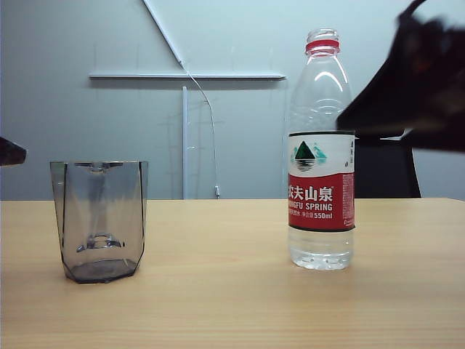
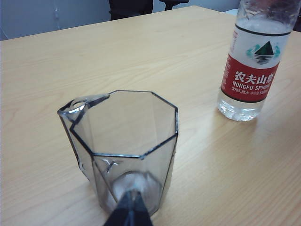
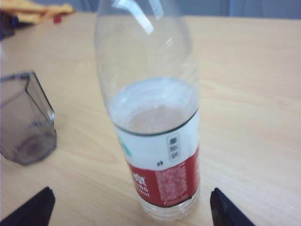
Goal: Pick up the mineral water bottle on the table and pour water into the mug until it's half full.
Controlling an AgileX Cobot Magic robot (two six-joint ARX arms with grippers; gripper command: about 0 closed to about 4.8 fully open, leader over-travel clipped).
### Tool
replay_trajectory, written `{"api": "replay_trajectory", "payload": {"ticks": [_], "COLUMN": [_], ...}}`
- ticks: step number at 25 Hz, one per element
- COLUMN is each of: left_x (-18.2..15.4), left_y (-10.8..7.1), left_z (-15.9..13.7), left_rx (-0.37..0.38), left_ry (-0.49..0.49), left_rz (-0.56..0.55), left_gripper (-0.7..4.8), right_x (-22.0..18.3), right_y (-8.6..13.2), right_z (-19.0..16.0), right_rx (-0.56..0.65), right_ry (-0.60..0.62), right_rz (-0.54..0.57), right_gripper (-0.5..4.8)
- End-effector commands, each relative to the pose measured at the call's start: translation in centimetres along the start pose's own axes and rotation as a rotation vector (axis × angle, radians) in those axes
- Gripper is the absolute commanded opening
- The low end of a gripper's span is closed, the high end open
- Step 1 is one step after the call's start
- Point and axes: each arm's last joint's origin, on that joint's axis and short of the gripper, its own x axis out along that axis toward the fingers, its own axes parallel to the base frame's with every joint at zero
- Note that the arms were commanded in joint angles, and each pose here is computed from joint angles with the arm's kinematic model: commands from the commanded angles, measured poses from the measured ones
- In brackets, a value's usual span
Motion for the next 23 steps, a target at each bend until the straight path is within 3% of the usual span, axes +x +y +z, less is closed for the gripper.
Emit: {"api": "replay_trajectory", "payload": {"ticks": [1,11,17,23], "left_x": [0.0,0.0,0.0,0.0], "left_y": [0.0,0.0,0.0,0.0], "left_z": [0.2,0.2,0.2,0.2], "left_rx": [-0.004,-0.004,-0.004,-0.004], "left_ry": [-0.011,-0.011,-0.011,-0.011], "left_rz": [0.003,0.003,0.003,0.003], "left_gripper": [-0.02,-0.02,-0.02,-0.02], "right_x": [1.1,4.4,7.2,8.9], "right_y": [0.2,-1.2,-1.8,-1.7], "right_z": [0.5,-0.5,-1.0,-1.1], "right_rx": [0.012,0.021,0.024,0.024], "right_ry": [-0.065,-0.087,-0.053,-0.039], "right_rz": [-0.040,-0.051,0.062,0.063], "right_gripper": [4.79,4.79,4.79,4.79]}}
